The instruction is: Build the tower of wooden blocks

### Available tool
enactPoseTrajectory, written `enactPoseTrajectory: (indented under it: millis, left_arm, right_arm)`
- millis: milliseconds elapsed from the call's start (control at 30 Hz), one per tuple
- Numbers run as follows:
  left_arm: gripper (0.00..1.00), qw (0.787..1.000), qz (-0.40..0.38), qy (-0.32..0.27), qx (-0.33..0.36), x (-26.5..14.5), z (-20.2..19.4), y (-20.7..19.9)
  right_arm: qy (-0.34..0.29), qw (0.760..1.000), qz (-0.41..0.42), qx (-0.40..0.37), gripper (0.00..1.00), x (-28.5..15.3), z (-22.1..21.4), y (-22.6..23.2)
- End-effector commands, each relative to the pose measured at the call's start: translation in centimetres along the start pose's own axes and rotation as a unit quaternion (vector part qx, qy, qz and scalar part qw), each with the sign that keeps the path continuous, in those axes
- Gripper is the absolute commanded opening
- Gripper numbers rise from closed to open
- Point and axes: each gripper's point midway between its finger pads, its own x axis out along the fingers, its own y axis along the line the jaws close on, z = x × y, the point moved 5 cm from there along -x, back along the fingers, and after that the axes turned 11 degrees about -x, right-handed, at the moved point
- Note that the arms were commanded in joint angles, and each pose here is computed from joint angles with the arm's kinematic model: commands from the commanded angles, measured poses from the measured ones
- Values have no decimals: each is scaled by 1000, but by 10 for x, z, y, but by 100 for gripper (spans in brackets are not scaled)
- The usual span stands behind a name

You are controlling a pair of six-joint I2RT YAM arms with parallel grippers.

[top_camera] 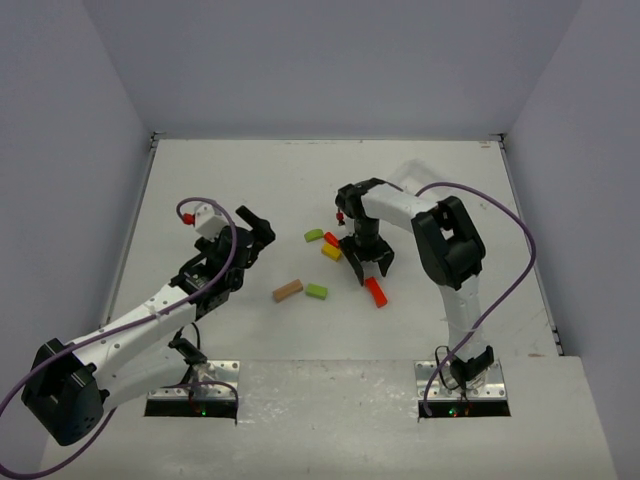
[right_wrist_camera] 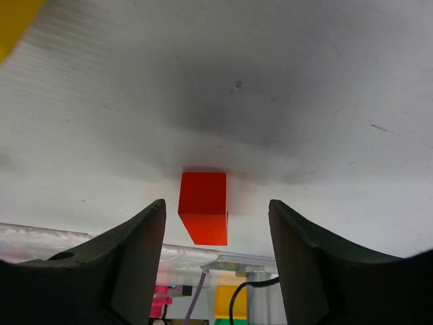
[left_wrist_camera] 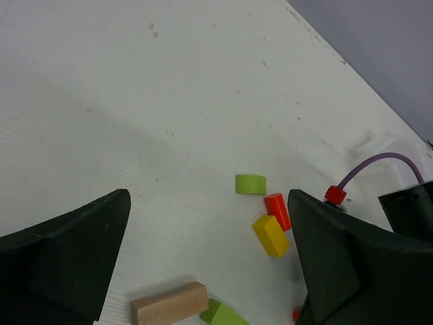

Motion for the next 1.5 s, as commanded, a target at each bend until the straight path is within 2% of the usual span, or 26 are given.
enactPoseTrajectory:
  millis: [0,100,167,233,267,367,500,600,633,733,933,1133,1267,1333,1467]
  left_arm:
    - [100,1000,-5,-28,2,1,13,-6]
    - [100,999,-6,-23,27,2,13,-8]
    - [100,998,-19,1,57,3,7,-14]
    - [100,993,-40,43,104,5,-5,-18]
    - [100,991,-46,51,112,4,-7,-21]
    - [100,956,-112,168,211,-4,-43,-20]
    - [100,900,-170,270,298,-24,-76,-3]
    - [100,860,-212,320,335,-39,-101,3]
    - [100,853,-212,334,340,-41,-105,3]
    - [100,846,-201,339,360,-38,-112,7]
    - [100,848,-158,358,359,-36,-126,25]
    - [100,858,-104,342,369,-25,-125,32]
    - [100,851,-74,346,388,-17,-129,39]
    - [97,847,-48,349,398,-12,-133,48]
    - [82,844,-29,349,406,-7,-135,49]
  right_arm:
    - [-65,998,-14,-2,66,-29,17,-4]
    - [-119,993,-10,-9,76,-47,23,-1]
    - [-152,988,-9,-14,83,-55,24,0]
    - [-188,982,-11,-14,98,-68,17,2]
    - [-215,976,-11,-16,99,-77,18,3]
    - [-294,956,2,-16,99,-88,3,9]
    - [-353,932,73,-27,99,-78,-22,29]
    - [-385,915,113,-45,99,-69,-39,40]
    - [-386,914,119,-47,99,-64,-41,41]
    - [-409,902,127,-54,99,-67,-49,44]
    - [-435,887,138,-73,99,-70,-63,49]
    - [-441,882,148,-79,99,-72,-67,52]
    - [-437,886,137,-70,99,-68,-67,48]
    - [-437,887,131,-67,99,-67,-68,47]
    - [-439,886,131,-69,99,-67,-68,47]
